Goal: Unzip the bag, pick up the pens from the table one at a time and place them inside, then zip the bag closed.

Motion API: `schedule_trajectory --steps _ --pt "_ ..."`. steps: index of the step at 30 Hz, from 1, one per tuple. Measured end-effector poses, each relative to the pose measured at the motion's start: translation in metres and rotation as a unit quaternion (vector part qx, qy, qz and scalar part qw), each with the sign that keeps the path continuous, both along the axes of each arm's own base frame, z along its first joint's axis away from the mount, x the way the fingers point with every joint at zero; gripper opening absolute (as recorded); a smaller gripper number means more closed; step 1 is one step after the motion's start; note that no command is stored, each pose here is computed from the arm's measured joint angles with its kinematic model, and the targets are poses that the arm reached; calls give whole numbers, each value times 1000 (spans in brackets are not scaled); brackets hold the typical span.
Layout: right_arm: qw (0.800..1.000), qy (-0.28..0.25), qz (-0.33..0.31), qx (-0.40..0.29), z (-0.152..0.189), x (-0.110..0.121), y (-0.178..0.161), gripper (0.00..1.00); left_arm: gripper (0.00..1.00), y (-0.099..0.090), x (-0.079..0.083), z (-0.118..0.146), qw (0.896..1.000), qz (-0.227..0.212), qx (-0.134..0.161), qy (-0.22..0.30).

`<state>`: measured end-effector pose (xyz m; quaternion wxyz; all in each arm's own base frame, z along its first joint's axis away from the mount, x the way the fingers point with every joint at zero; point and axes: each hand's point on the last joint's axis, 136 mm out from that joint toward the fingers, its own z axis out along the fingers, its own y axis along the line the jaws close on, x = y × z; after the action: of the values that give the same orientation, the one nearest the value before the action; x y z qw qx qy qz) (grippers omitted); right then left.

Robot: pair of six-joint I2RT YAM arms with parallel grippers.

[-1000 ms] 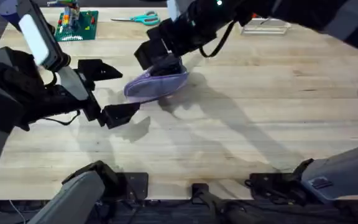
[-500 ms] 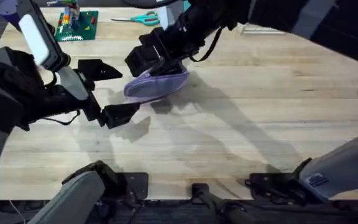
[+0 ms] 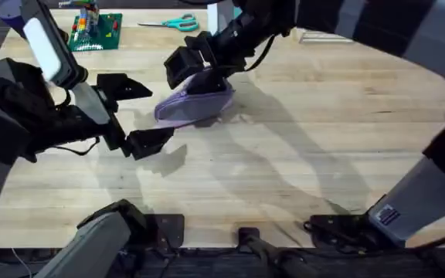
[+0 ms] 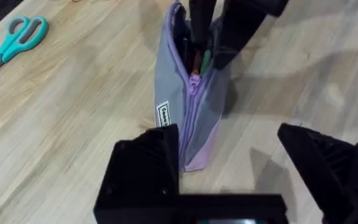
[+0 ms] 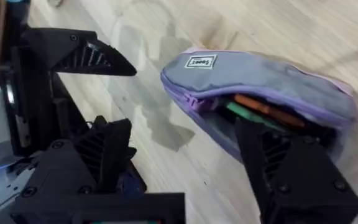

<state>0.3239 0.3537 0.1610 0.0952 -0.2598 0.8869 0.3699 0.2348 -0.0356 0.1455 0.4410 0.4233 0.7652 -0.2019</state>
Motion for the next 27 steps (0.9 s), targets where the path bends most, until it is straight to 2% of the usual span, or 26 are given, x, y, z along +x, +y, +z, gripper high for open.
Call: schedule_trajectory --steps 14,27 --pt "998 61 16 31 -35 0 19 995 993 0 0 0 1000 0 0 0" --pt "989 114 21 86 -33 -7 34 996 993 0 0 0 1000 0 0 0"
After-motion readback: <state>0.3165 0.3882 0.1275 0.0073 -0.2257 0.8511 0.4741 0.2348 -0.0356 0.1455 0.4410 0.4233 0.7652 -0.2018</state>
